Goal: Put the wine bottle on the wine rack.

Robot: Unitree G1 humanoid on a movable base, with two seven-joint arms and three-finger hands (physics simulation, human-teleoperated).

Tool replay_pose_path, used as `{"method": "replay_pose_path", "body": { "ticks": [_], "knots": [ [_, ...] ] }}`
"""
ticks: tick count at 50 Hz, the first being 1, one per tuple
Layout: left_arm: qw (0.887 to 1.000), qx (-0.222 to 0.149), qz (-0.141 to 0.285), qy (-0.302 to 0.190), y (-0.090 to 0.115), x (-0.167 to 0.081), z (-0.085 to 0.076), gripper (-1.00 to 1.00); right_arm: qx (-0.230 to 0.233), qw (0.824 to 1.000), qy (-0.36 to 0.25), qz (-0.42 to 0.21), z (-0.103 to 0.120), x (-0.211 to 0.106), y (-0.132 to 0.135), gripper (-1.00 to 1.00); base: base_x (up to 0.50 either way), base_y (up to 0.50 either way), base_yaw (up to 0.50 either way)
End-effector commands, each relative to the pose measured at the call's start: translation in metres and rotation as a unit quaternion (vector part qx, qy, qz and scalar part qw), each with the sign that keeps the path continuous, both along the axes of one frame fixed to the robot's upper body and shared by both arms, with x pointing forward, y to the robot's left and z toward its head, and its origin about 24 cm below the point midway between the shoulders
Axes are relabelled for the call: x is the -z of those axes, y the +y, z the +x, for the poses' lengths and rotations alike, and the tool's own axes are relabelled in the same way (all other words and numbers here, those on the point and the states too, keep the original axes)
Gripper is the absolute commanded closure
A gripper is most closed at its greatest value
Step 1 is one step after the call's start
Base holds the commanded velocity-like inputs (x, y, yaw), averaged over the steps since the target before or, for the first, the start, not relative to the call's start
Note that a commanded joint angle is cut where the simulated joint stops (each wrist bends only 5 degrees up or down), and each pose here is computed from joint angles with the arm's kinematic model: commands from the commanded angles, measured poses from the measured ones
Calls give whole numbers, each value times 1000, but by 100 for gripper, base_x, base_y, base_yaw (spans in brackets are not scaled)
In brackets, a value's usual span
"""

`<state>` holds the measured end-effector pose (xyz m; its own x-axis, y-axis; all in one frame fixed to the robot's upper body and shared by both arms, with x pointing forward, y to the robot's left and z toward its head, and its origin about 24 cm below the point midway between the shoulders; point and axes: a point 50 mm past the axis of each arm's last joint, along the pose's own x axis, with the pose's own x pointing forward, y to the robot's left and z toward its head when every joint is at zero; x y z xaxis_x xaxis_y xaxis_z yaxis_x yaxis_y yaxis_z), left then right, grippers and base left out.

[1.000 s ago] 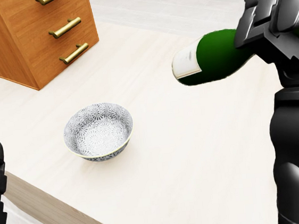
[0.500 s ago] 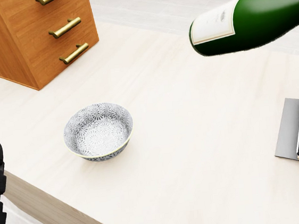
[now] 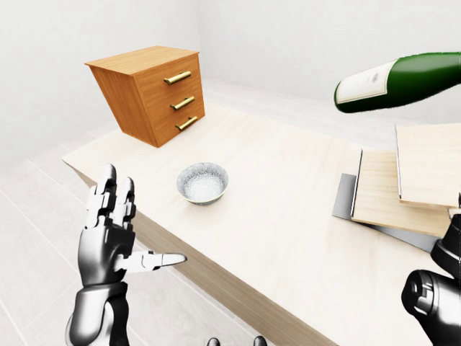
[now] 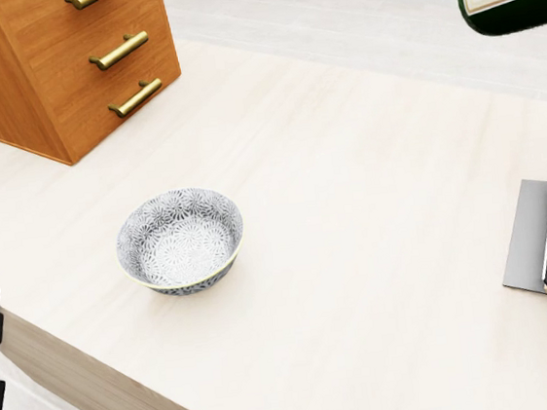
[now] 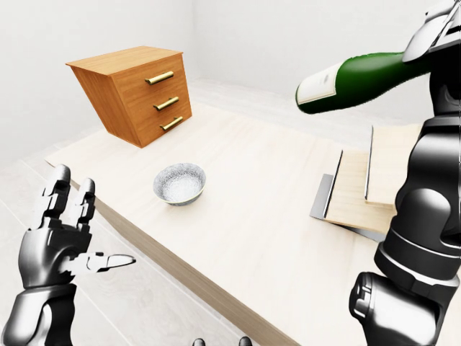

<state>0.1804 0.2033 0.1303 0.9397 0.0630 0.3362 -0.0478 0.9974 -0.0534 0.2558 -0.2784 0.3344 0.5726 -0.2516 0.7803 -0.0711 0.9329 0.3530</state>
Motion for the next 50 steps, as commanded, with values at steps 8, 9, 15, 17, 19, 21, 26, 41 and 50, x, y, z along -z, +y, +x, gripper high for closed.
{"method": "replay_pose_path", "body": {
  "ticks": [8, 9, 15, 17, 19, 21, 26, 41, 50],
  "knots": [
    [999, -12, 13, -43, 5, -18, 6, -100, 29, 999, -30, 3, -26, -37, -53, 100, 0, 0, 0],
    [999, -13, 14, -46, 5, -20, 7, -100, 30, 999, -29, -1, -27, -38, -54, 100, 0, 0, 0],
    [998, -18, 17, -61, 8, -26, 9, -100, 36, 999, -23, -20, -35, -43, -63, 100, 0, 0, 0],
    [997, -20, 18, -68, 10, -29, 9, -100, 45, 999, -20, -19, -38, -45, -70, 100, 0, 0, 0],
    [997, -22, 20, -72, 11, -31, 9, -100, 46, 999, -22, -17, -42, -47, -76, 100, 0, 0, 0],
    [997, -25, 21, -74, 13, -32, 9, -100, 52, 998, -20, -13, -46, -47, -82, 100, 0, 0, 0],
    [996, -31, 21, -77, 17, -33, 11, -100, 66, 997, 0, -24, -52, -43, -94, 100, 0, 0, 0],
    [995, -27, 18, -95, 14, -40, 5, -100, 114, 988, 89, -59, -54, -10, -130, 100, 0, 0, 0],
    [993, -28, 23, -110, 13, -47, 2, -100, 127, 983, 123, -54, -49, -1, -149, 100, 0, 0, 0]
  ]
}}
